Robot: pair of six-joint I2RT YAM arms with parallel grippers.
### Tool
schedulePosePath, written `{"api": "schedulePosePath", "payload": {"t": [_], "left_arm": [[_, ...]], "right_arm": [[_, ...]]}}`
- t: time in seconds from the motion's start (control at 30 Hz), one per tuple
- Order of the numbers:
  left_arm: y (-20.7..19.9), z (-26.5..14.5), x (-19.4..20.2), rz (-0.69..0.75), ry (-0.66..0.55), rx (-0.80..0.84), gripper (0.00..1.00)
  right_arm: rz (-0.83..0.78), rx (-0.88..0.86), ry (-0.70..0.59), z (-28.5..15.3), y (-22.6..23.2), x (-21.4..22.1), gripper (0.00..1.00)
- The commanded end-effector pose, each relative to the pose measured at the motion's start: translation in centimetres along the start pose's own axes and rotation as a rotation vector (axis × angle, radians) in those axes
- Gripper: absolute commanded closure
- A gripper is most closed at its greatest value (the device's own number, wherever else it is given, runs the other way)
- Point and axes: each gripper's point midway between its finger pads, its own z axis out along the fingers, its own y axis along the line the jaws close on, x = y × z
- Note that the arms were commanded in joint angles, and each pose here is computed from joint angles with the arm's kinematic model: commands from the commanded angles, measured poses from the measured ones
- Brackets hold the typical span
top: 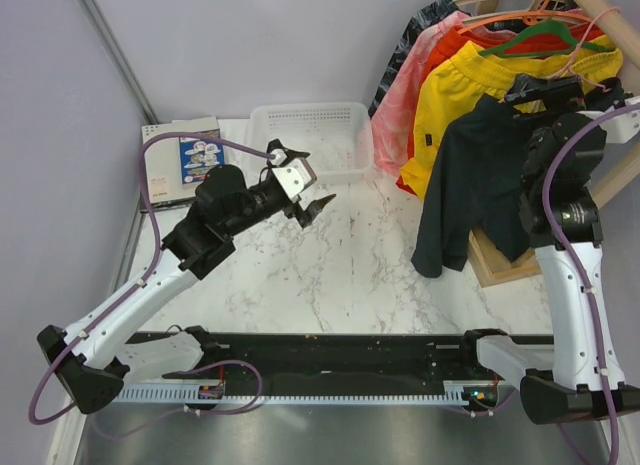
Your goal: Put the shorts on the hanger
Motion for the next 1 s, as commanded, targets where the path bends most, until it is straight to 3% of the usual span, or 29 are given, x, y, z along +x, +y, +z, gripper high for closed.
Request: {"api": "schedulePosePath", "payload": {"t": [0.0,0.13,0.27,0.33,0.43,0.47,0.63,0.8,0.97], "left_arm": [[0.6,-1.3,1.1,-0.22,0.045,-0.055,0.01],[1.7,-2.2,2.2,-0.374,0.093,-0.096,0.01],[3.4,-3.5,3.4,-0.571,0.146,-0.132,0.01],[5.6,-4.8,3.8,-0.605,0.173,-0.185,0.0],[7.1,-7.1,5.6,-0.606,0.3,-0.221,0.01],[6.8,-8.5,7.3,-0.598,0.392,-0.22,0.01],[5.3,-12.8,12.9,-0.596,0.662,-0.28,0.01],[2.7,-17.4,17.4,-0.581,0.835,-0.372,0.01],[2.1,-19.5,17.9,-0.569,0.849,-0.434,0.01]], "right_arm": [[-0.04,-0.058,-0.104,-3.0,1.4,-4.1,0.02],[-0.15,-0.092,-0.09,-5.4,1.5,-5.2,0.02],[-0.307,-0.258,0.036,-8.0,3.0,-3.4,0.02],[-0.423,-0.407,0.177,-9.4,3.9,-0.2,0.02],[-0.549,-0.554,0.427,-10.9,2.8,5.6,0.02],[-0.583,-0.595,0.497,-11.5,2.3,7.1,0.02],[-0.738,-0.601,0.75,-13.4,-4.1,13.2,0.02],[-0.993,-0.63,0.773,-15.0,-10.2,16.0,0.02],[-1.073,-0.614,0.824,-16.0,-13.3,18.1,0.02]]}}
